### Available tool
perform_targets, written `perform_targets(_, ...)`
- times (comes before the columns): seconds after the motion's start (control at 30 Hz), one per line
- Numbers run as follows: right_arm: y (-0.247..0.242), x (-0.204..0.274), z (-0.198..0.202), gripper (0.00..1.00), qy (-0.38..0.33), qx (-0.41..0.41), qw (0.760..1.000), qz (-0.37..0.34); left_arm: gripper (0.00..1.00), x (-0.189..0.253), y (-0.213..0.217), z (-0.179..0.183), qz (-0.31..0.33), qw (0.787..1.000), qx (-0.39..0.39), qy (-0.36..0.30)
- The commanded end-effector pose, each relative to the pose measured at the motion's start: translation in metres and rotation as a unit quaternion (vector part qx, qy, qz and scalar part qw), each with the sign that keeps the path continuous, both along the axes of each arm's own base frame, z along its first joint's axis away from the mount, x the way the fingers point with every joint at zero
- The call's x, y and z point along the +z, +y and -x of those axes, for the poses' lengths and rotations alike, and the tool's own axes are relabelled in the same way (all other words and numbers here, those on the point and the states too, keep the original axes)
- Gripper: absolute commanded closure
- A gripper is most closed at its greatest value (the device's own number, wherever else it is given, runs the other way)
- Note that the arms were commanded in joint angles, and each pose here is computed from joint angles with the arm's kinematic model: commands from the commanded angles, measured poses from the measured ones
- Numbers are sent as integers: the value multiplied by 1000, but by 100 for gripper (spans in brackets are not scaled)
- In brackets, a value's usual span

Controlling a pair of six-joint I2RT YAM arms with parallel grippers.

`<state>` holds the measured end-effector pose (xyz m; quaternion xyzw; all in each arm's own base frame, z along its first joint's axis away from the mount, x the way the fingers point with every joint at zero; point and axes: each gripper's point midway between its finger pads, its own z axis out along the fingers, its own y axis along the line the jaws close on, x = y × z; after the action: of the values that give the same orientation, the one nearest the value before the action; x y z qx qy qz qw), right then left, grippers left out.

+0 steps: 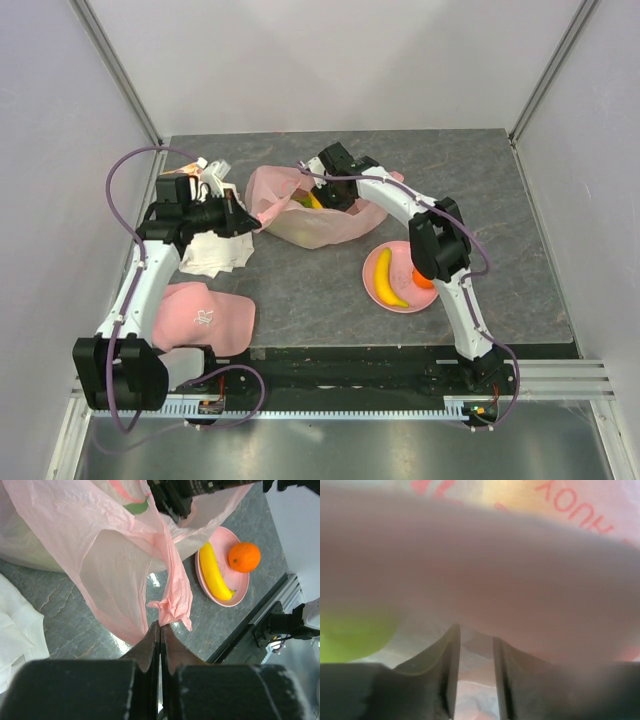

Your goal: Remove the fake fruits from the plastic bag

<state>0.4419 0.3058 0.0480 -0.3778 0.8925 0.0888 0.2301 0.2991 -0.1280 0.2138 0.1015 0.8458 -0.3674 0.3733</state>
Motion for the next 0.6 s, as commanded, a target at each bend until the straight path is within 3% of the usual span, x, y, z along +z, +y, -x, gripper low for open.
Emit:
perform_targets(0.0,8,39,-15,71,-31,5,999,-44,98,10,4,-10,-23,999,-15,-36)
perform_targets(0.17,5,92,-2,78,-56,37,995,-74,98,13,6,-18,-35,998,-21,-47)
perform_targets(0.4,-3,131,80,80,-25,134,981,-140,98,15,7,-9,-53,996,-45,-60)
perform_targets(0.57,-10,158,117,81,-45,175,968,-174,98,17,0,-1,-37,996,-58,-53)
